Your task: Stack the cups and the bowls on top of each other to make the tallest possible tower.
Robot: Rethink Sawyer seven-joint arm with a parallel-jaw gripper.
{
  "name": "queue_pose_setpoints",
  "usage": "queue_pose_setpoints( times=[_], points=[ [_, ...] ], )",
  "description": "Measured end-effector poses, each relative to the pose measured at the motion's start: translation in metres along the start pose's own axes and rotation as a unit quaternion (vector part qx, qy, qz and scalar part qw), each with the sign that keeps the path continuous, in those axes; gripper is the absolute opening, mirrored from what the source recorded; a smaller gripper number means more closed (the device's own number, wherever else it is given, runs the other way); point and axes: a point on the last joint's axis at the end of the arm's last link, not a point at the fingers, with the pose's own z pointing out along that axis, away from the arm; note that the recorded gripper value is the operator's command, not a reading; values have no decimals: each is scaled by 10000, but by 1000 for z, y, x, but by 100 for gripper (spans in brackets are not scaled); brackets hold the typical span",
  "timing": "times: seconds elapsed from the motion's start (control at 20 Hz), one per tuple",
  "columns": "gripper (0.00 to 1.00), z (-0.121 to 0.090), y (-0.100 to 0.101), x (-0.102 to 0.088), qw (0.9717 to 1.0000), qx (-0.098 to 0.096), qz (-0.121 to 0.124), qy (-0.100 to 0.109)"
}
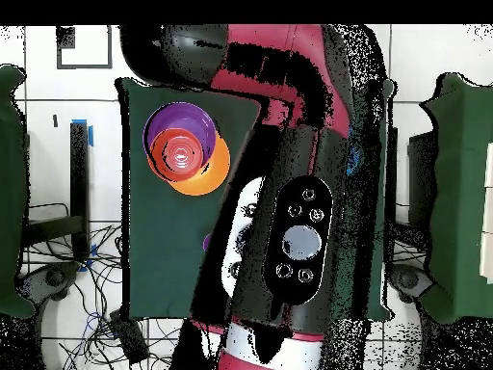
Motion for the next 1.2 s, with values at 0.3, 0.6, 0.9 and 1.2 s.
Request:
queue_pose_setpoints(
  times=[0.3, 0.6, 0.9, 1.2],
  points=[
    [0, -16, 7, 11, 9999, -127, 6, -69],
    [0, -31, 16, 30, 9994, -278, -8, -182],
    [0, -33, 19, 43, 9987, -414, 10, -290],
    [0, -28, 13, 50, 9982, -487, 91, -343]
  ],
)
